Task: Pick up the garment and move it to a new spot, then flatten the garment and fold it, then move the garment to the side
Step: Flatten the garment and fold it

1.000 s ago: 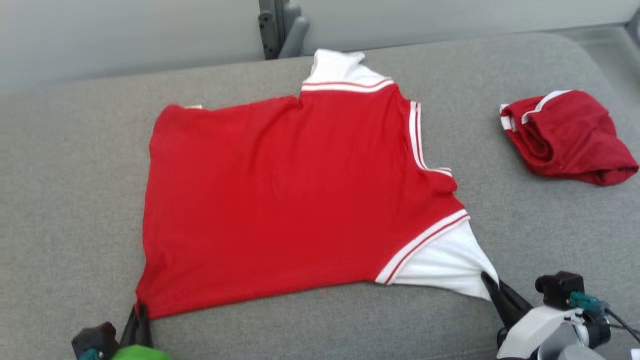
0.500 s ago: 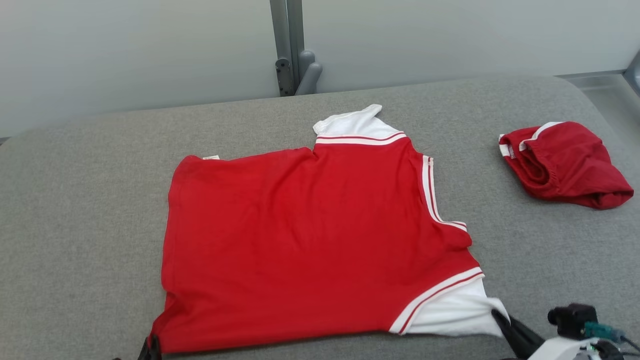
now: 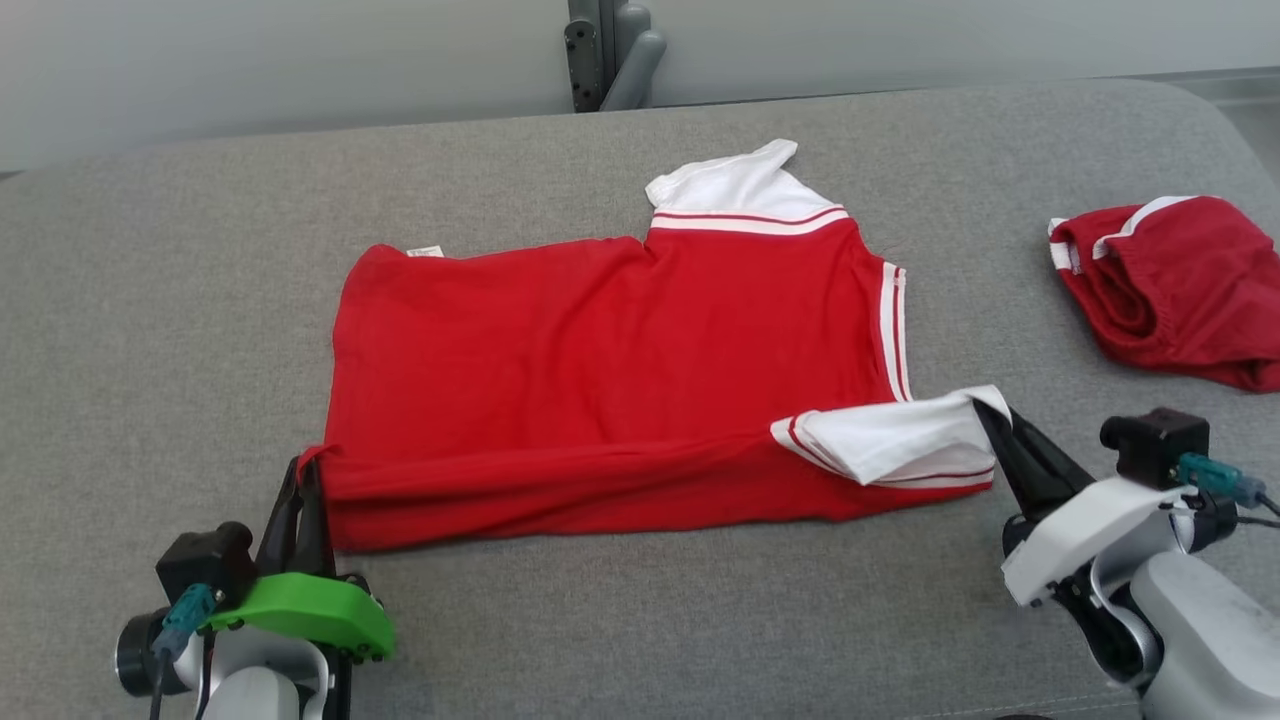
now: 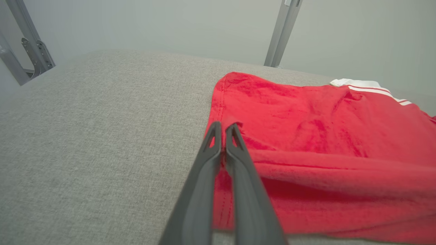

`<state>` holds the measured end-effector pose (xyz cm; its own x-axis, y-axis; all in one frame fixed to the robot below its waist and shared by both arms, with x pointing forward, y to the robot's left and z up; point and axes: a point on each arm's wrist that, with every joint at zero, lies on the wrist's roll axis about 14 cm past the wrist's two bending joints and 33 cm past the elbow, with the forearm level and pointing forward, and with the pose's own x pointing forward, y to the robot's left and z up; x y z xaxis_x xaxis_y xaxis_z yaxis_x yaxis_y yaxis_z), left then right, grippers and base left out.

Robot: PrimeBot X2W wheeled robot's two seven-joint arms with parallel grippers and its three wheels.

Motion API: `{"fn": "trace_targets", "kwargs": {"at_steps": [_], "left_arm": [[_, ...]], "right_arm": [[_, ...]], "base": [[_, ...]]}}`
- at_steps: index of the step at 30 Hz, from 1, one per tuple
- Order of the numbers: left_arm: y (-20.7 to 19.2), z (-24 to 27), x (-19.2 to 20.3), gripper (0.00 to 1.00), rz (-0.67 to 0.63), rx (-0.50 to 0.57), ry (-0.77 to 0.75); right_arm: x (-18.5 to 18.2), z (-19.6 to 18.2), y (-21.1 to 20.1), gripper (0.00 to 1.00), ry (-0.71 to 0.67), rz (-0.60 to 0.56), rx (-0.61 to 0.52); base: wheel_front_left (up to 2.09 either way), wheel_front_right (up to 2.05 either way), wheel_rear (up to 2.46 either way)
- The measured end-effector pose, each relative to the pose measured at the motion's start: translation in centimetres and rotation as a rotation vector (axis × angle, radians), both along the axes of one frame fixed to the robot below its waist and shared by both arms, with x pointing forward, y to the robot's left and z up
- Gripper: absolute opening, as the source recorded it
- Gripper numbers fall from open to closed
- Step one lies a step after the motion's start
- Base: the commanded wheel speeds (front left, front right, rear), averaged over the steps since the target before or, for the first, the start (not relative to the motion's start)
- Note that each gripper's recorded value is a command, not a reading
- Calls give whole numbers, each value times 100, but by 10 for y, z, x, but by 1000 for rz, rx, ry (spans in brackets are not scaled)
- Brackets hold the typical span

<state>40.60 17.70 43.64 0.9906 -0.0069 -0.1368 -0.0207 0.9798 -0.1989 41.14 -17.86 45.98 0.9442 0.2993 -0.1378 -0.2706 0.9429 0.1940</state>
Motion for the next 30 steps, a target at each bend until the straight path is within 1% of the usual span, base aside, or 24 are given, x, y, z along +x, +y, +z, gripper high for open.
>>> {"fn": "trace_targets", "kwargs": {"at_steps": [4,9,21,26,27,28,29,30], "left_arm": [[-1,-7,14,0,2,9,20],[-2,-16,27,0,2,17,45],[-2,-26,45,0,6,43,71],[-3,-30,50,0,0,46,78],[-4,-31,50,0,-2,46,81],[-4,-32,51,0,-3,46,82],[-4,-32,53,0,-2,45,82],[-3,-32,54,0,0,44,79]], "right_arm": [[25,2,6,0,-13,7,-10],[44,-6,9,0,0,10,-29],[70,-18,16,0,16,14,-51],[73,-26,19,0,34,16,-58],[74,-27,19,25,38,16,-57],[76,-27,19,53,38,15,-56],[78,-26,19,100,34,11,-53],[81,-25,18,100,28,6,-52]], "base": [[0,0,0],[0,0,0],[0,0,0],[0,0,0],[0,0,0],[0,0,0],[0,0,0],[0,0,0]]}}
